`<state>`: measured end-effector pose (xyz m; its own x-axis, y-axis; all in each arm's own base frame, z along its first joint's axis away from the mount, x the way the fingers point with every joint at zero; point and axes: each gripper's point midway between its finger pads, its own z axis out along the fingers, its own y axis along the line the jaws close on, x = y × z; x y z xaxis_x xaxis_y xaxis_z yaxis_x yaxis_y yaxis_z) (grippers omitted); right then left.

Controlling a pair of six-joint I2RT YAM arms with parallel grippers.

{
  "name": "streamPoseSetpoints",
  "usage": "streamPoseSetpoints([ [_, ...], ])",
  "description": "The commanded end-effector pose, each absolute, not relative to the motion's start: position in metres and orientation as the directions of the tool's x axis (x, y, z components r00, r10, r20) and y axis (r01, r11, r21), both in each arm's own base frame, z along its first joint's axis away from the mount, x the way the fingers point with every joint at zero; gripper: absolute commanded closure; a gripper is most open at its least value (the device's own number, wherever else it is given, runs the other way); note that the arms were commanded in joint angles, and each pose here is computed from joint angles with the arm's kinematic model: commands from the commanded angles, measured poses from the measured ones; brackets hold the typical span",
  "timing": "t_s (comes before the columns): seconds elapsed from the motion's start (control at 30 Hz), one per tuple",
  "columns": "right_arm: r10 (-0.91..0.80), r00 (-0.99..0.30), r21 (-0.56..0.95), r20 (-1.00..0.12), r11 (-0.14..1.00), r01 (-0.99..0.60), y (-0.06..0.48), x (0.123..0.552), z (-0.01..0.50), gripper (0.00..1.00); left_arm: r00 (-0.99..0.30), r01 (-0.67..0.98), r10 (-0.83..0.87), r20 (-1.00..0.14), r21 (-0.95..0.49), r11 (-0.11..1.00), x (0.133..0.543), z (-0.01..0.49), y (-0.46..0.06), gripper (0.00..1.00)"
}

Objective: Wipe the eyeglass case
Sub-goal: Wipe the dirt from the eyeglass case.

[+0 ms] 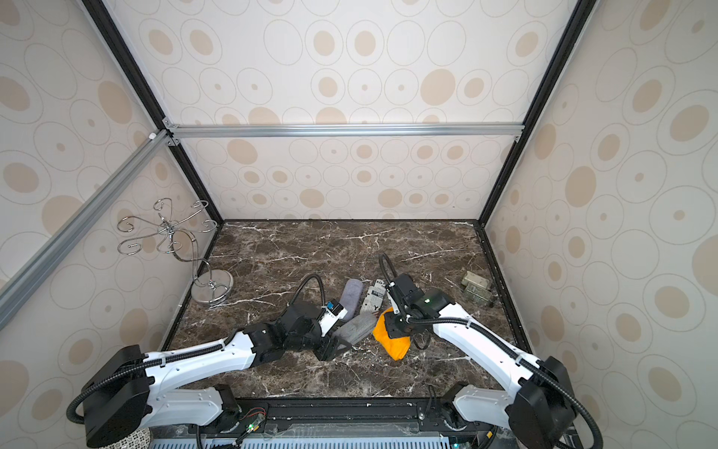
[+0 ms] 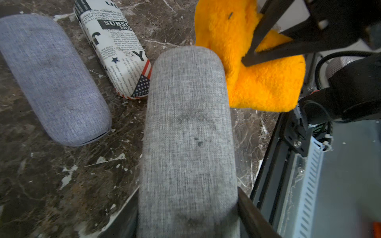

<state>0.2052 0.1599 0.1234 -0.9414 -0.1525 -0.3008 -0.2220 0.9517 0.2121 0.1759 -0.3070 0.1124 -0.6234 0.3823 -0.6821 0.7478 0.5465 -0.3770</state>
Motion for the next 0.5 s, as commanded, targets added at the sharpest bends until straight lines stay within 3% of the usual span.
streamPoseSetpoints([
  [0.0, -0.154, -0.928, 0.257, -0.341, 0.934, -0.249, 0.164, 0.201, 0.132, 1.0, -0.69, 0.69, 0.239, -0.683, -0.521, 0.503, 0.179, 0.138, -0.314, 0.6],
  [0.13, -0.153, -0.911, 0.345, -0.382, 0.891, -0.294, 0.175, 0.191, 0.138, 1.0, -0.804, 0.568, 0.125, -0.582, -0.685, 0.456, 0.189, 0.149, -0.309, 0.6],
  [0.47, -0.272, -0.832, 0.344, -0.483, 0.815, -0.466, 0.22, 0.171, 0.146, 1.0, -0.917, 0.389, 0.056, -0.395, -0.857, 0.337, 0.199, 0.177, -0.309, 0.6],
])
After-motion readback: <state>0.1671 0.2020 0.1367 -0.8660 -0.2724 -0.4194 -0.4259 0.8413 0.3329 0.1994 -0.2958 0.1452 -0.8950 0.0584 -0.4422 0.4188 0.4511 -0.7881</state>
